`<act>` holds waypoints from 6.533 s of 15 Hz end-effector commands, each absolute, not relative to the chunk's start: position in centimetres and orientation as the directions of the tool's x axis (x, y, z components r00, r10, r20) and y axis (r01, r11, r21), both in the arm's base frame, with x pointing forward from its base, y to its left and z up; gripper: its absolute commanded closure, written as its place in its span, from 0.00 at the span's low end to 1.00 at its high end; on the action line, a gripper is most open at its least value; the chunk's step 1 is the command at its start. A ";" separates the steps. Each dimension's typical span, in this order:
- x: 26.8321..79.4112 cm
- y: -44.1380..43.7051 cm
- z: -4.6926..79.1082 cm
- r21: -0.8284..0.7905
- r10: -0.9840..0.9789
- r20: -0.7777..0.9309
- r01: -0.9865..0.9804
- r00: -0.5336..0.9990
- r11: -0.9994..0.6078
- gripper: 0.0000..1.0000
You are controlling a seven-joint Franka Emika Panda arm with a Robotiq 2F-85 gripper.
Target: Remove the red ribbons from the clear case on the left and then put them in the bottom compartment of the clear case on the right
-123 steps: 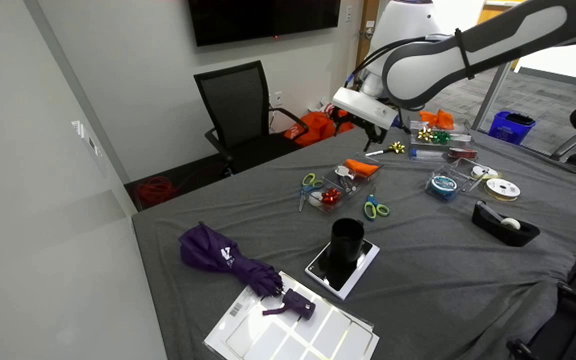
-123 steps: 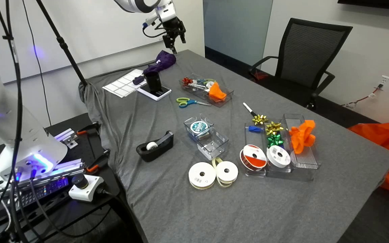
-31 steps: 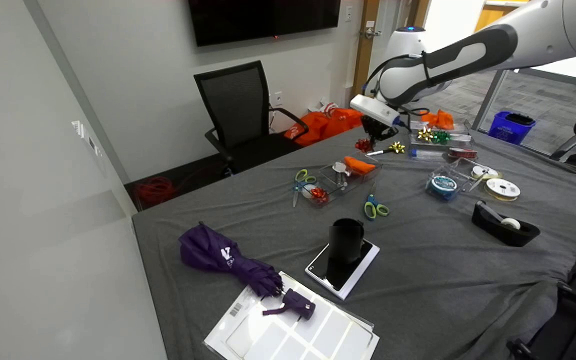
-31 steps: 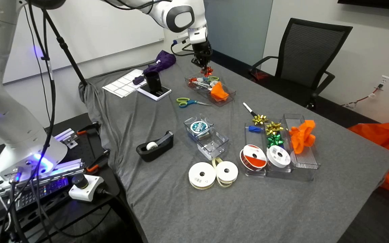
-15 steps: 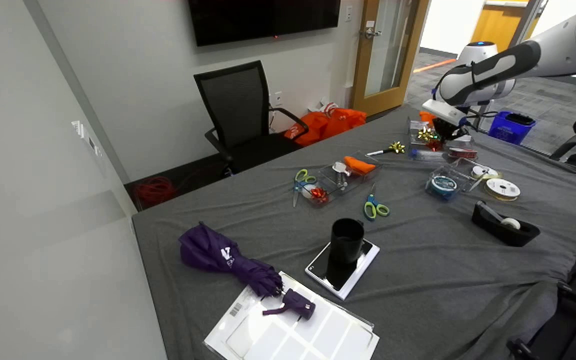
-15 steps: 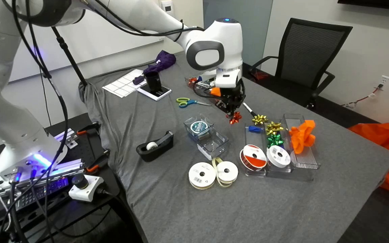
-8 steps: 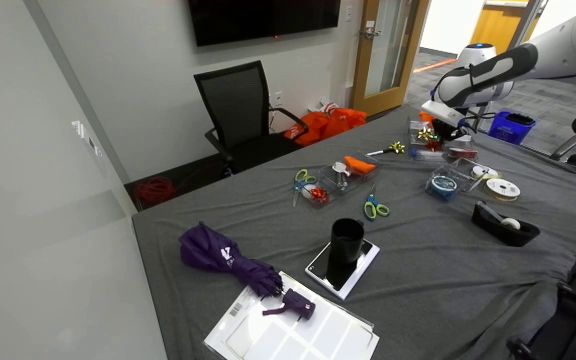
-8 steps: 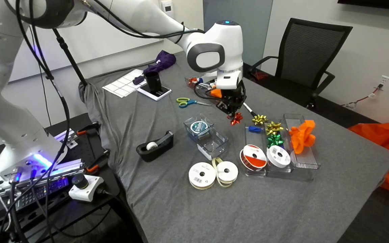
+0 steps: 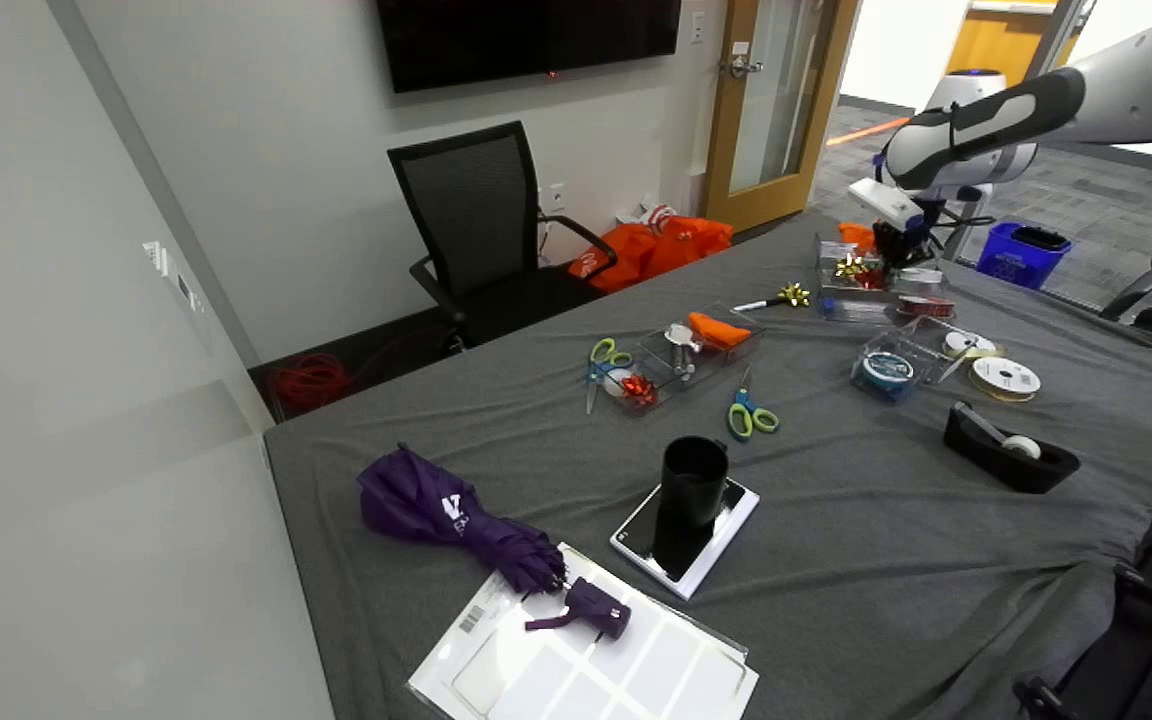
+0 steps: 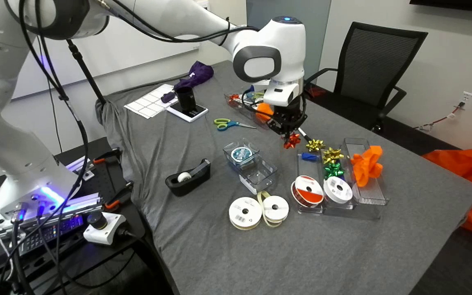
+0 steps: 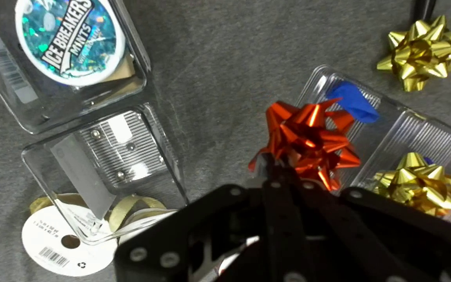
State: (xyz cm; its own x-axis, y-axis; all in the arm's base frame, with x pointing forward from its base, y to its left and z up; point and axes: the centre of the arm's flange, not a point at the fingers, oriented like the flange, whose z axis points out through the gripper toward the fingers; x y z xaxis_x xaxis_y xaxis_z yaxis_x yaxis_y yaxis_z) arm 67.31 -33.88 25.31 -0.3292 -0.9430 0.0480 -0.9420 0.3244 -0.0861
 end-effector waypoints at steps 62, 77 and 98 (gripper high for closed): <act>72.8 -24.1 20.8 0.064 -0.998 -0.062 -0.998 0.015 -0.019 0.00; 69.3 -8.6 20.3 0.001 -0.913 -0.161 -0.925 0.375 -0.380 0.00; 74.7 1.0 19.9 -0.190 -0.852 -0.374 -0.930 0.366 -0.316 0.00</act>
State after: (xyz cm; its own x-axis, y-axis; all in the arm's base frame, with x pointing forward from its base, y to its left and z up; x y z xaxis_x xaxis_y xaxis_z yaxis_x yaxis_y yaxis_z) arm 75.28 -2.09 19.48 0.3841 -0.8700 -0.3092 -0.9233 -0.3607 -0.1321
